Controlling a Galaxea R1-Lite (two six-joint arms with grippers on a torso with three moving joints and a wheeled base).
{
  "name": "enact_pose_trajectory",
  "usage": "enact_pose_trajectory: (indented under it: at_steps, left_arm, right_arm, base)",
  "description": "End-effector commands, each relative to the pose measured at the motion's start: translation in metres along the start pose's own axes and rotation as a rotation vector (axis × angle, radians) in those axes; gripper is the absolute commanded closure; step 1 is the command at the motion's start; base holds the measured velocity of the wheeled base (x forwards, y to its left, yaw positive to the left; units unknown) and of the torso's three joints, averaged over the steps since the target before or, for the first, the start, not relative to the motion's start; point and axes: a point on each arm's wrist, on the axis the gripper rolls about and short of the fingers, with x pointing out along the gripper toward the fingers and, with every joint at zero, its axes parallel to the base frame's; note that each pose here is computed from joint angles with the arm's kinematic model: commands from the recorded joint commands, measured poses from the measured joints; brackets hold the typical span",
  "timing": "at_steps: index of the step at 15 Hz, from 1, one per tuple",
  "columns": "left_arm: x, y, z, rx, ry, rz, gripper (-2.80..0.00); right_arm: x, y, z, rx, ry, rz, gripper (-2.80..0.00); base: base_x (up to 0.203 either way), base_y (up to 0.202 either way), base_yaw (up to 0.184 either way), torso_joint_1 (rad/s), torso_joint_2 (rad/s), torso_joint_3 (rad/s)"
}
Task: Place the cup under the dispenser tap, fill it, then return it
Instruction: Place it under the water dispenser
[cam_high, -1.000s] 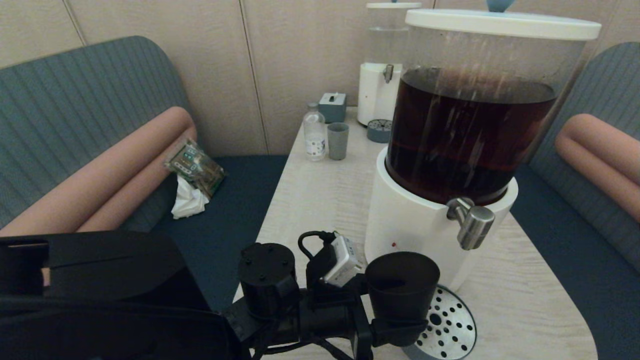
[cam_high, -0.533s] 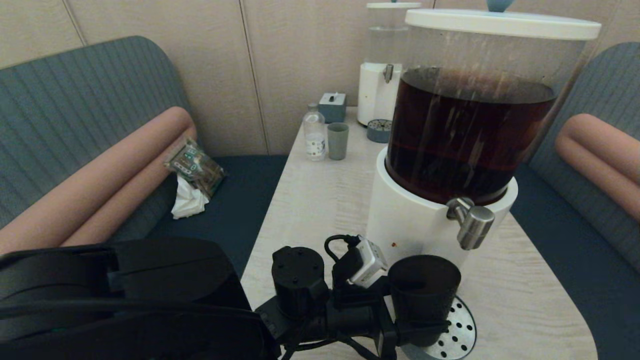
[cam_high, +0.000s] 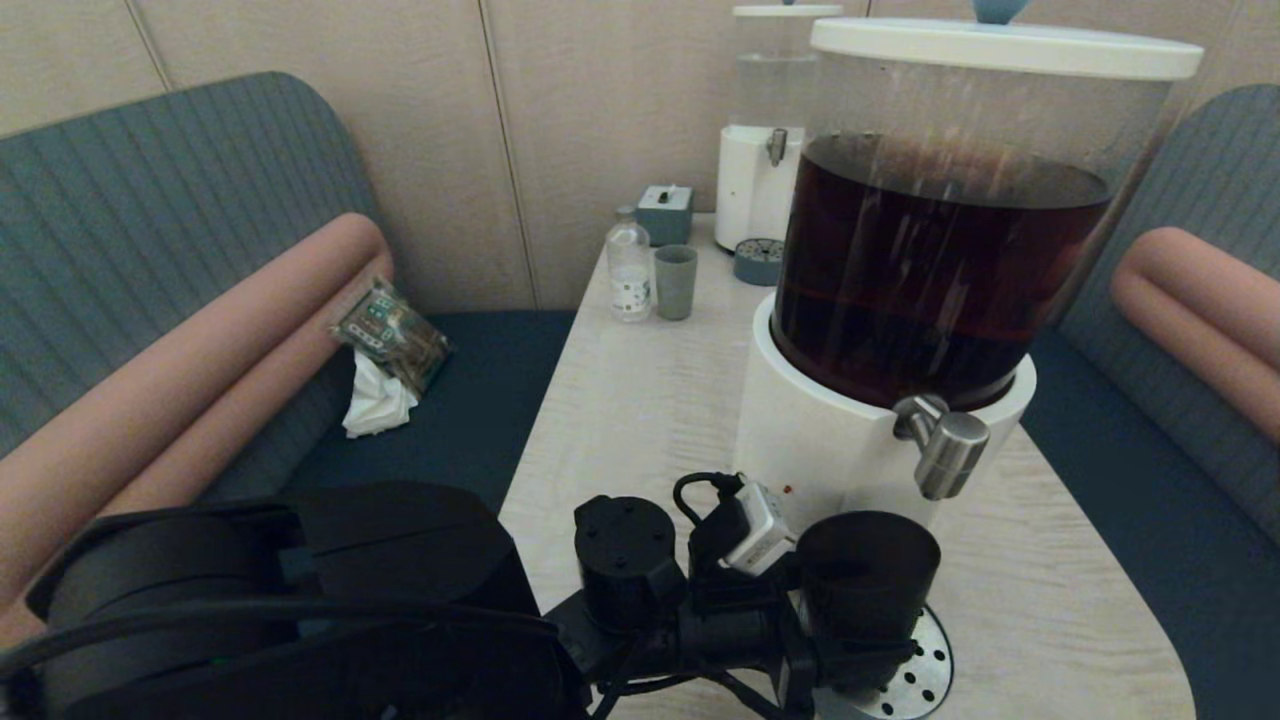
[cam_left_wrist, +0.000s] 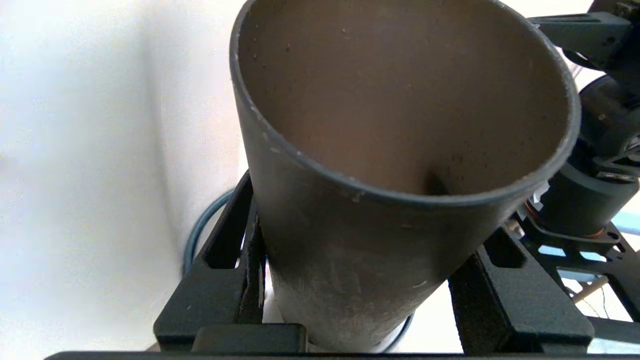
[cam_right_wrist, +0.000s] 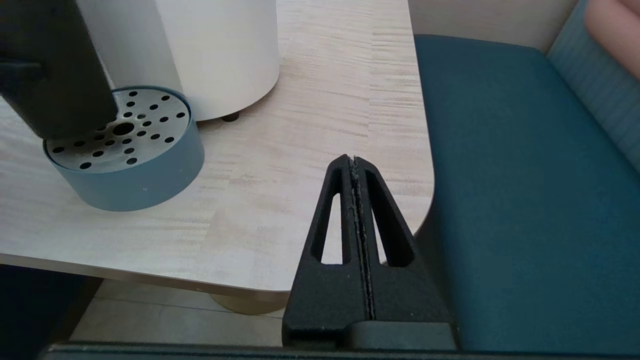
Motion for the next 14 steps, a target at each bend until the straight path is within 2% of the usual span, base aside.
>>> enact_pose_trajectory:
  at_steps: [1,14]
  left_arm:
    - [0.0051,-0.0003,-0.0031,0.004,-0.006,-0.013,0.0]
    - [0.0127,0.0065,-0.0032,0.014,-0.008,-0.011,0.0]
  right_arm:
    - [0.0002,0.0,-0.0018,0.0,0.002,0.001,0.0]
    - [0.0002,0.0,-0.0018,0.0,0.002,0.001,0.0]
  base:
    - [0.0,0.0,0.0,0.0,0.0,0.0]
    - [0.0,0.0,0.0,0.0,0.0,0.0]
